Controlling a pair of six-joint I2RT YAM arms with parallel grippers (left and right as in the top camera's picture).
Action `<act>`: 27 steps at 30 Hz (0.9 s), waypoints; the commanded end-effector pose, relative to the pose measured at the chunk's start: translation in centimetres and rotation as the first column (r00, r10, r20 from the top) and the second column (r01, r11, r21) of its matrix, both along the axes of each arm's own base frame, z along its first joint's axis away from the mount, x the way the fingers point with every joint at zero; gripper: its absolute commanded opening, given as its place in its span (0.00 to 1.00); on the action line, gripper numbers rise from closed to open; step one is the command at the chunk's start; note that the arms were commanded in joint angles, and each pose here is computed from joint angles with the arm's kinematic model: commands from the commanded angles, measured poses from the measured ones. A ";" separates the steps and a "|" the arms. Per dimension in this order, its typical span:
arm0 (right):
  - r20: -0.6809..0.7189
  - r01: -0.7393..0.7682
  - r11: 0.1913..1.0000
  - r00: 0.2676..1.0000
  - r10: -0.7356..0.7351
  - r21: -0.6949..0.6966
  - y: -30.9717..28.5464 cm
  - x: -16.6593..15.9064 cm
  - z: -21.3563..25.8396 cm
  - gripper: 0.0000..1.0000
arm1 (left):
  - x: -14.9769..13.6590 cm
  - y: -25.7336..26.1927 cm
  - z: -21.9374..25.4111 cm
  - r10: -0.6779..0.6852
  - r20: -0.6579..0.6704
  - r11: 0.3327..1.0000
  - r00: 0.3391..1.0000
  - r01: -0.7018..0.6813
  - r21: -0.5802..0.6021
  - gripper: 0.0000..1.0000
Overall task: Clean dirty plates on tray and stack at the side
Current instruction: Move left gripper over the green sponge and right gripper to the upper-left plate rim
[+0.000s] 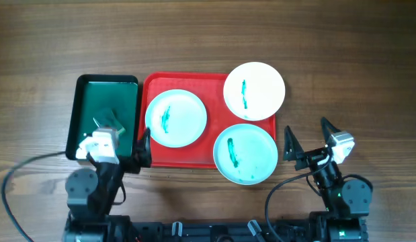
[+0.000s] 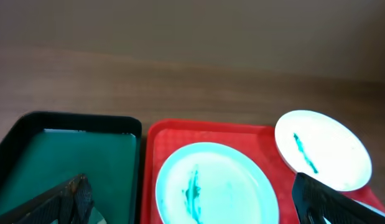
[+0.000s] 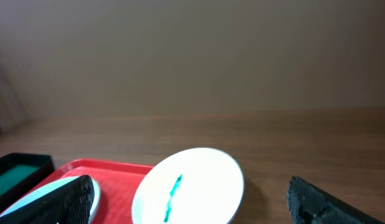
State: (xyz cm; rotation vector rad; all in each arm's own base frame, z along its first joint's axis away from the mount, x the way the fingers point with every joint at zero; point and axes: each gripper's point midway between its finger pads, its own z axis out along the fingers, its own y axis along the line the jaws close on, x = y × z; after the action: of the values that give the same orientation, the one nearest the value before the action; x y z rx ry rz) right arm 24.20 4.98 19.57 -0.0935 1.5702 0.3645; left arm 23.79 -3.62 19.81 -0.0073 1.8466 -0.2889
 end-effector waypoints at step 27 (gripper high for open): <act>-0.620 -0.282 0.912 0.670 0.408 0.297 7.3 6.9 2.9 0.84 | 2.4 0.1 -0.5 0.083 -0.520 0.970 0.850 -0.188 -0.152 1.00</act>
State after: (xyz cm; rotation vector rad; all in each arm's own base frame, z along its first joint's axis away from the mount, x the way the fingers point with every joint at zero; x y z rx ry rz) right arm 30.81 11.39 21.01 -0.0835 2.2465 0.9356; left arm 25.46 -3.86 17.98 -0.2679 2.3324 -0.3842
